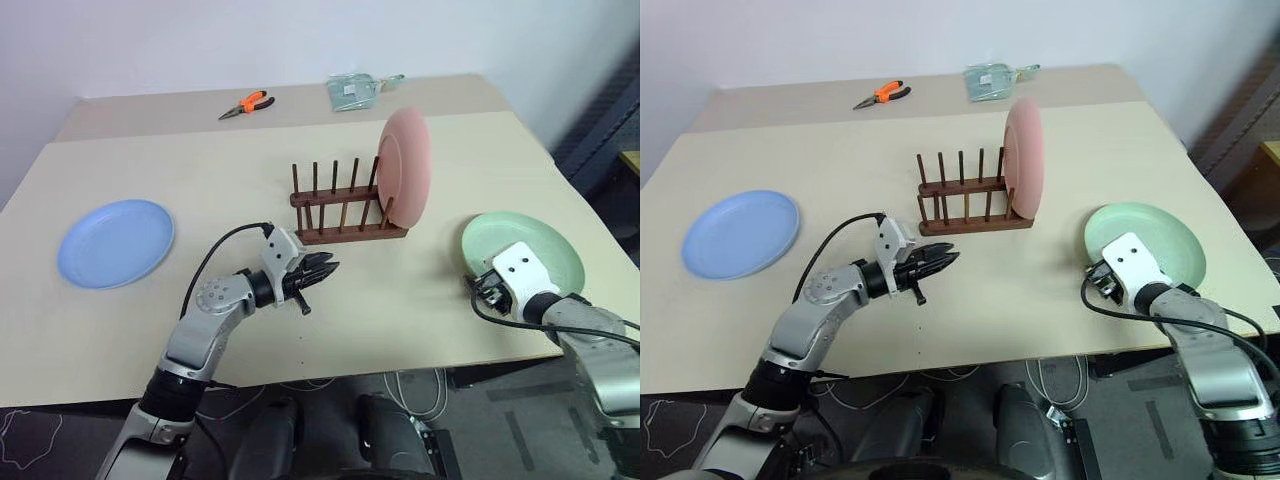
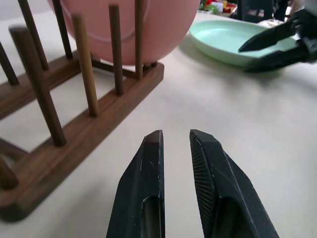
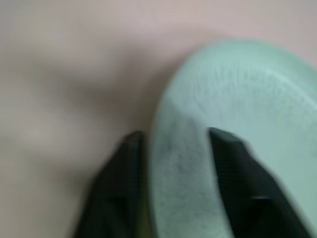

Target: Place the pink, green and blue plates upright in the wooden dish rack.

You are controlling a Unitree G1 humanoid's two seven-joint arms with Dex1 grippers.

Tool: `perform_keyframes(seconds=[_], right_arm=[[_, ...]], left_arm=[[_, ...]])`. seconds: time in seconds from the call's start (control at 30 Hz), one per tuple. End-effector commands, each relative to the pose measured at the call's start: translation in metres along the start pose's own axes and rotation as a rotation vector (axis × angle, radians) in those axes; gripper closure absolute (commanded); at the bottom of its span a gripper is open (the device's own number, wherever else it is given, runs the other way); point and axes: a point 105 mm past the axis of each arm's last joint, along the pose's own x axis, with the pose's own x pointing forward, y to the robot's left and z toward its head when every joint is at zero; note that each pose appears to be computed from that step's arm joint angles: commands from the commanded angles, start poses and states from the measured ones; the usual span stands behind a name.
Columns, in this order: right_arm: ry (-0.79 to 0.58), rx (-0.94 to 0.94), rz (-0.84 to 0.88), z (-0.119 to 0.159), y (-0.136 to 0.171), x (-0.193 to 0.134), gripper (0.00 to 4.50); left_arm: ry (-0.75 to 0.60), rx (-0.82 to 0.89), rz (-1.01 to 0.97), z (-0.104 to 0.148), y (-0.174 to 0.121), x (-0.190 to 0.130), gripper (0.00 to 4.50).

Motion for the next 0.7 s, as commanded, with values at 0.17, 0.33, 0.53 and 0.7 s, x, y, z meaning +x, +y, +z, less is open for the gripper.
perform_keyframes(seconds=[0.17,0.33,0.53,0.7], right_arm=[[-0.100,-0.081,-0.155,0.031,-0.028,-0.001,4.44],[-0.516,-0.060,-0.340,0.137,-0.079,-0.032,4.44],[-1.093,0.252,0.072,0.256,-0.046,-0.096,4.44],[-1.268,0.610,0.623,0.295,0.016,-0.118,4.44]], left_arm=[[-0.025,0.050,0.001,0.009,0.001,-0.002,3.71],[-0.022,0.068,0.067,0.007,0.014,-0.008,3.71],[-0.025,0.096,0.169,0.003,0.031,-0.016,3.71],[-0.038,0.094,0.230,0.002,0.037,-0.032,3.71]])
